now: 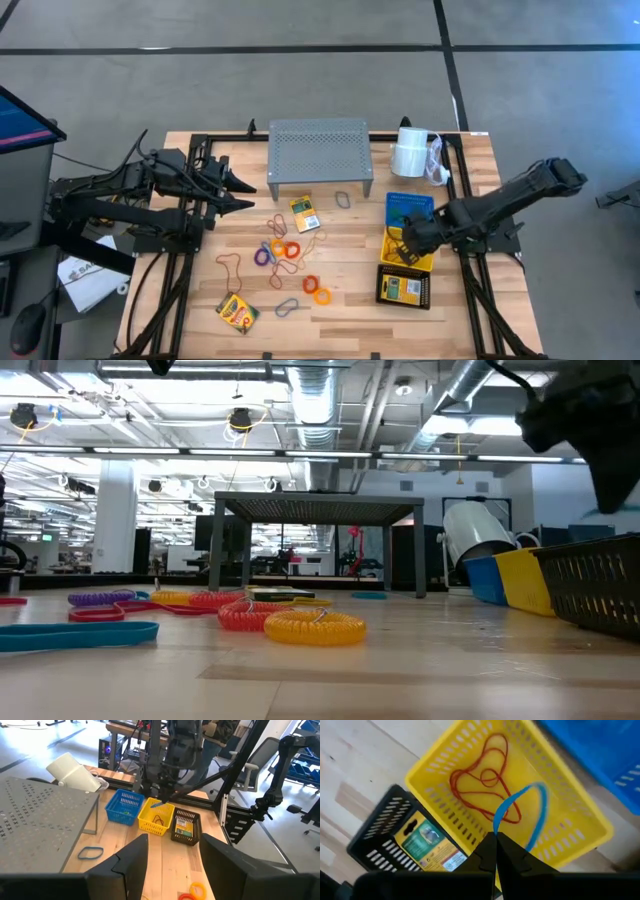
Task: Pick & Place Office Desk Supplies
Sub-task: Put the blue rubber band into the yellow basket
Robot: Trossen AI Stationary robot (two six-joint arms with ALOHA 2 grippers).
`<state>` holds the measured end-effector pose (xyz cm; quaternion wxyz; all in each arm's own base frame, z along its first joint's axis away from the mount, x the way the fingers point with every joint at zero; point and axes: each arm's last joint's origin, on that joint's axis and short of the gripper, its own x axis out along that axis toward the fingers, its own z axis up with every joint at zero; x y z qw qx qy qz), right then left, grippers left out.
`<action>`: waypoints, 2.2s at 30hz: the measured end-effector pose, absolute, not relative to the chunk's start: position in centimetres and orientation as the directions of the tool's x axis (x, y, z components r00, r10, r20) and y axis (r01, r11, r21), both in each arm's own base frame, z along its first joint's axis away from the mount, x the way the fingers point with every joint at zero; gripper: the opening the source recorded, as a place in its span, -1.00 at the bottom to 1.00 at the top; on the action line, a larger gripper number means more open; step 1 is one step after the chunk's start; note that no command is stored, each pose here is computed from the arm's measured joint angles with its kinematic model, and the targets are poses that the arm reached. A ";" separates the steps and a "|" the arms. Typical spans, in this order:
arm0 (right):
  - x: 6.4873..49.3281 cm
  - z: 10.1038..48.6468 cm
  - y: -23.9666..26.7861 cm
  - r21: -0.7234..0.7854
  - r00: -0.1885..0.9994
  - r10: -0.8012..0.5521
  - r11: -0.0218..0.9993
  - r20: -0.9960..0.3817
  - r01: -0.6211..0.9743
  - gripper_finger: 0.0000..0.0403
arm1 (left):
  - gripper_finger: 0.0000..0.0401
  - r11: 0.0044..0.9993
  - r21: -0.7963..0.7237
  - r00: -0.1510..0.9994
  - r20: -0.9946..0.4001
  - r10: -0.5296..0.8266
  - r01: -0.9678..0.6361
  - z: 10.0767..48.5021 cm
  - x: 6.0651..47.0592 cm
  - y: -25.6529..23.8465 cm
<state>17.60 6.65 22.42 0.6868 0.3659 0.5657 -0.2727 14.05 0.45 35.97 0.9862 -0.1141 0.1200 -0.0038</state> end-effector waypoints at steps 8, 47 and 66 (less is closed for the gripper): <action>17.9 21.5 7.0 0.194 0.229 0.007 0.557 -0.973 0.808 -0.84 | -0.14 0.974 -0.226 0.971 -0.236 -0.035 -0.020 36.0 14.0 0.5; 18.5 18.2 7.8 0.478 0.507 -0.061 0.253 -0.860 0.841 -0.03 | -0.14 0.973 -0.228 0.970 -0.240 -0.035 -0.021 35.9 14.0 0.5; 24.7 26.0 2.5 0.336 0.653 -0.231 0.709 -0.721 0.621 -0.38 | -0.14 0.979 -0.204 0.970 -0.240 -0.035 -0.015 35.9 14.0 0.4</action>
